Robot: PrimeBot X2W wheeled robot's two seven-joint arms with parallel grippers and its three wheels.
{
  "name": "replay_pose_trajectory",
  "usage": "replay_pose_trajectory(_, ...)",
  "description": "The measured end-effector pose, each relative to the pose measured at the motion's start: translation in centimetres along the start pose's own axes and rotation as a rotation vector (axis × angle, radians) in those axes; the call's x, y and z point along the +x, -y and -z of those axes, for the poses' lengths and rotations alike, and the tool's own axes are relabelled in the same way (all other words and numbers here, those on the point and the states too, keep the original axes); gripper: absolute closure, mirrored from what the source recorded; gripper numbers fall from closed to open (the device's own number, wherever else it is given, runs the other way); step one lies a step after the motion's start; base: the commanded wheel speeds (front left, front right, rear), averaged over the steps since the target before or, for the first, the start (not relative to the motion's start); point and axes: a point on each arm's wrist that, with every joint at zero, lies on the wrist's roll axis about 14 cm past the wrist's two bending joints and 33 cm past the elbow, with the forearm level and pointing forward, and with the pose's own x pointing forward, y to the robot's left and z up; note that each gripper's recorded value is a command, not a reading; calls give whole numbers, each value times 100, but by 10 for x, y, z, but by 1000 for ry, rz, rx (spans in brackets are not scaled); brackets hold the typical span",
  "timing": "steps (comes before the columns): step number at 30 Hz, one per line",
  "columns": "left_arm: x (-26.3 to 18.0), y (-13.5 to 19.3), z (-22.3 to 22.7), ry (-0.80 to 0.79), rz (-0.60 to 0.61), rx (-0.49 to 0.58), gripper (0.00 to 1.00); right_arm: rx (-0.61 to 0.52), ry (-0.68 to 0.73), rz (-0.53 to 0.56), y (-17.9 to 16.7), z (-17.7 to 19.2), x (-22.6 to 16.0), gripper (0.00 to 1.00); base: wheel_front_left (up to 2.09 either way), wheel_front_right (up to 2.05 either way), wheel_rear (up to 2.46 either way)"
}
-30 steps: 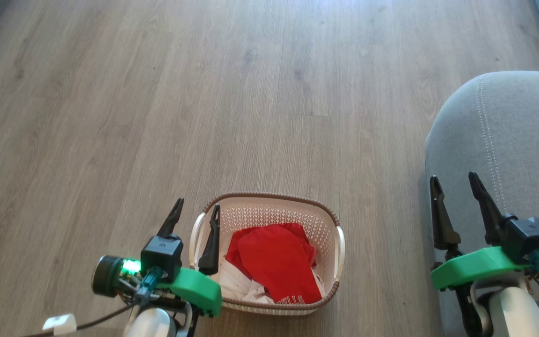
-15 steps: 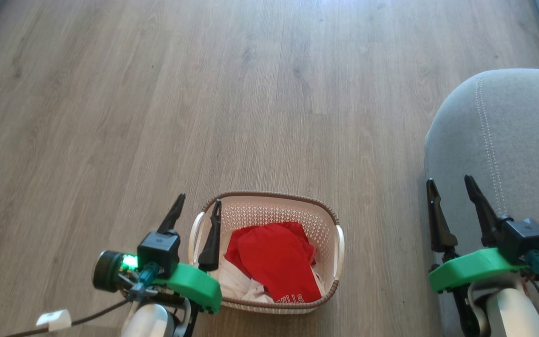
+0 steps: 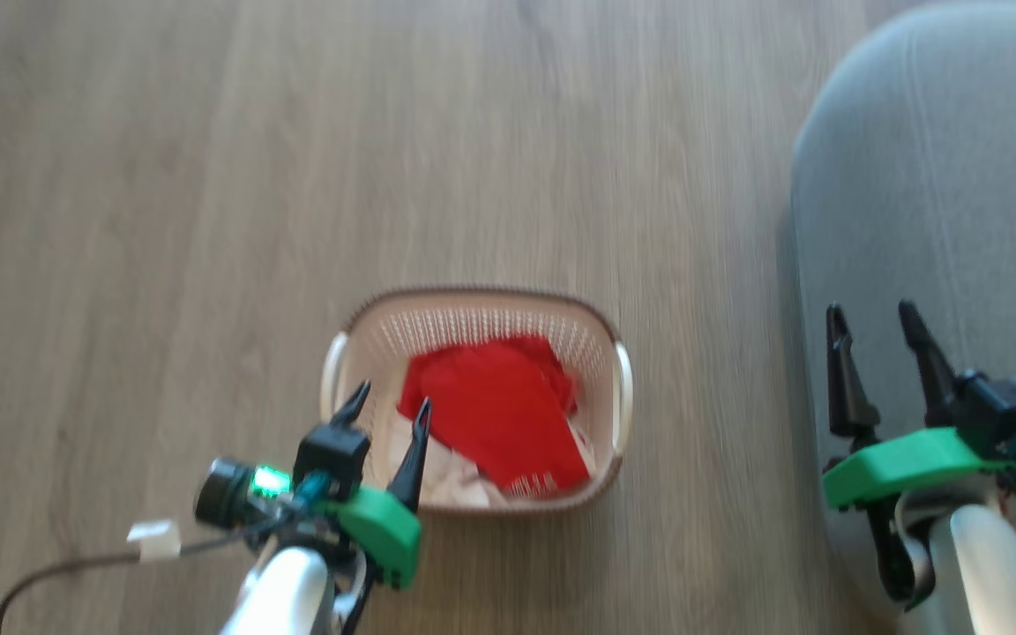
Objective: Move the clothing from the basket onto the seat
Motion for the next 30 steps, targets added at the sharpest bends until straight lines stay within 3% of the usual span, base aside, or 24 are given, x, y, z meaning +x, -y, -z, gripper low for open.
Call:
replay_pose_trajectory(9, 69, 18, 63, -179, 169, 66, 0, -4, -140, 97, 39, 60, 18, 0, 0, 0, 0)
replay_pose_trajectory(13, 88, 29, 105, -268, 290, 197, 0, 25, -193, 150, 56, 85, 19, 0, 0, 0, 0)
replay_pose_trajectory(19, 116, 40, 160, -371, 418, 291, 0, 33, -269, 197, 74, 119, 15, 0, 0, 0, 0)
replay_pose_trajectory(25, 132, 43, 221, -473, 557, 418, 0, 43, -334, 203, 78, 149, 12, 0, 0, 0, 0)
replay_pose_trajectory(30, 139, 46, 265, -557, 608, 433, 0, 50, -385, 198, 76, 166, 5, 0, 0, 0, 0)
